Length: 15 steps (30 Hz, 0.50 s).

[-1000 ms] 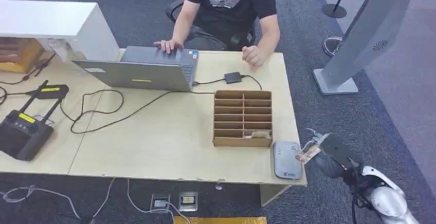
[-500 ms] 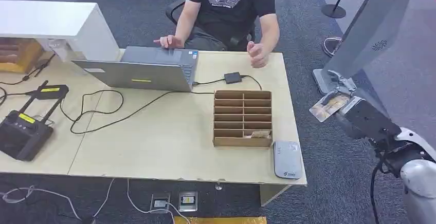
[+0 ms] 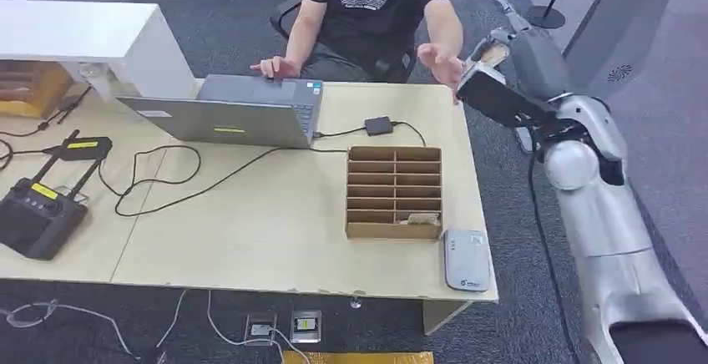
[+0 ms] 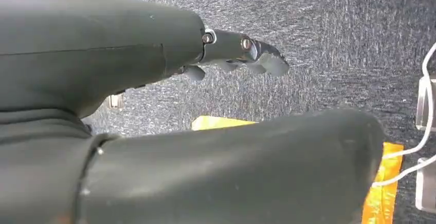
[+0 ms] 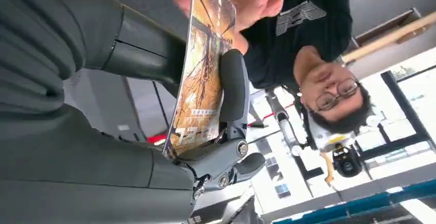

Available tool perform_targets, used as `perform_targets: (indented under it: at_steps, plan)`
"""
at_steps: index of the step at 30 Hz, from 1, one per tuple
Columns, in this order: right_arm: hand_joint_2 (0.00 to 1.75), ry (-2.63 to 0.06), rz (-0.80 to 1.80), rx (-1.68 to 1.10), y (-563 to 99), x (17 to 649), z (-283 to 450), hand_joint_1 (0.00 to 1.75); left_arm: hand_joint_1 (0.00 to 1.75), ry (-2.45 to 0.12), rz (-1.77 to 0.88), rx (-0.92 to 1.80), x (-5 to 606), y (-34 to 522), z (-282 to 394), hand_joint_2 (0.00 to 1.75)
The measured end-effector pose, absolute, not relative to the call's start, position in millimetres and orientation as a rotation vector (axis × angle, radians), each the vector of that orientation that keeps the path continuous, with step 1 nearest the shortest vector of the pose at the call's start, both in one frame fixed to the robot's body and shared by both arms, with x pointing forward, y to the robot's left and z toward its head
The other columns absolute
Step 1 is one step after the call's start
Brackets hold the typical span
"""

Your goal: Pass the card to the sensor for recognition and then transmit it.

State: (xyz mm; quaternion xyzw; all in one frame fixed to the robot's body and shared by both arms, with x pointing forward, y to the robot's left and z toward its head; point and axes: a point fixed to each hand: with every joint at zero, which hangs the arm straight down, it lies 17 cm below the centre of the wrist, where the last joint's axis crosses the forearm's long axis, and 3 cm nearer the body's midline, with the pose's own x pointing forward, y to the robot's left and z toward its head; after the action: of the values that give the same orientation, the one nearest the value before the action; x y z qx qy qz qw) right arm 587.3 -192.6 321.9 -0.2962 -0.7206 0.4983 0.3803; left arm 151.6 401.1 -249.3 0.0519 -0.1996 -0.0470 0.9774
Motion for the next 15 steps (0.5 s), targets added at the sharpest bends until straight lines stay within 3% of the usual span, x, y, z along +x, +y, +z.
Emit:
perform_targets:
  at_steps: [15]
  plan:
    - [1.75,-1.616,1.328,-0.641,-152.6,616.9,230.5,1.75,0.00,-0.377,-0.143,0.098,141.9,398.1,-252.2,0.00]
